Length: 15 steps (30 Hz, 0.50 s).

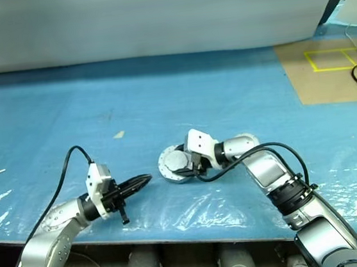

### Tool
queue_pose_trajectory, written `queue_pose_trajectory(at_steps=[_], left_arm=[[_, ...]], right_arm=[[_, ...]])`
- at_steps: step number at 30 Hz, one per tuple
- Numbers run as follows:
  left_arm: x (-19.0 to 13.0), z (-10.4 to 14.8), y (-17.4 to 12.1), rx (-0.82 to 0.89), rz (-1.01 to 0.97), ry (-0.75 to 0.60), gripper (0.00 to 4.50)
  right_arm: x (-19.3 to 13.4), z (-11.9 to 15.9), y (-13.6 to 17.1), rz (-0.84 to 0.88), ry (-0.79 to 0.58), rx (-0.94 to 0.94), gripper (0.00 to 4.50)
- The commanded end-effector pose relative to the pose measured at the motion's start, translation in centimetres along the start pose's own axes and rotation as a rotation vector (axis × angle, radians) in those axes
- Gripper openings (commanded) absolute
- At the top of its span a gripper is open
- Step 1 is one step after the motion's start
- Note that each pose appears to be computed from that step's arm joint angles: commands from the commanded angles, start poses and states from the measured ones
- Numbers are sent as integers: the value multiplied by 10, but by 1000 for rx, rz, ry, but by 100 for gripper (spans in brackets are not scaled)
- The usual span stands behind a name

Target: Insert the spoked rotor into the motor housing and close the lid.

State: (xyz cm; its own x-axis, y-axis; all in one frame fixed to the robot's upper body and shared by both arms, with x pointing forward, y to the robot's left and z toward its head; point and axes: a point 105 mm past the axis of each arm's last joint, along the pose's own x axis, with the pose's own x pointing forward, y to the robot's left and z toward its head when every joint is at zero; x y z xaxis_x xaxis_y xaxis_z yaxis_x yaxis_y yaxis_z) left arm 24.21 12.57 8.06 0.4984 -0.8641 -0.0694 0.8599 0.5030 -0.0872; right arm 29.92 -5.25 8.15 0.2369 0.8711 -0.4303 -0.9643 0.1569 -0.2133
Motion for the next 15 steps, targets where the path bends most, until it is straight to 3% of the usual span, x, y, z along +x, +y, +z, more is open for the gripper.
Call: queue_pose_trajectory(at_steps=[1, 6, 15], left_arm=[[2, 6, -3, 30, -14, -21, 0], [1, 5, -5, 26, -11, -23, 0], [8, 13, 2, 22, 3, -44, 0]], right_arm=[[4, -45, 12, 13, 129, 176, 296], [8, -40, 13, 13, 102, 260, 296], [3, -53, 17, 11, 166, 206, 296]])
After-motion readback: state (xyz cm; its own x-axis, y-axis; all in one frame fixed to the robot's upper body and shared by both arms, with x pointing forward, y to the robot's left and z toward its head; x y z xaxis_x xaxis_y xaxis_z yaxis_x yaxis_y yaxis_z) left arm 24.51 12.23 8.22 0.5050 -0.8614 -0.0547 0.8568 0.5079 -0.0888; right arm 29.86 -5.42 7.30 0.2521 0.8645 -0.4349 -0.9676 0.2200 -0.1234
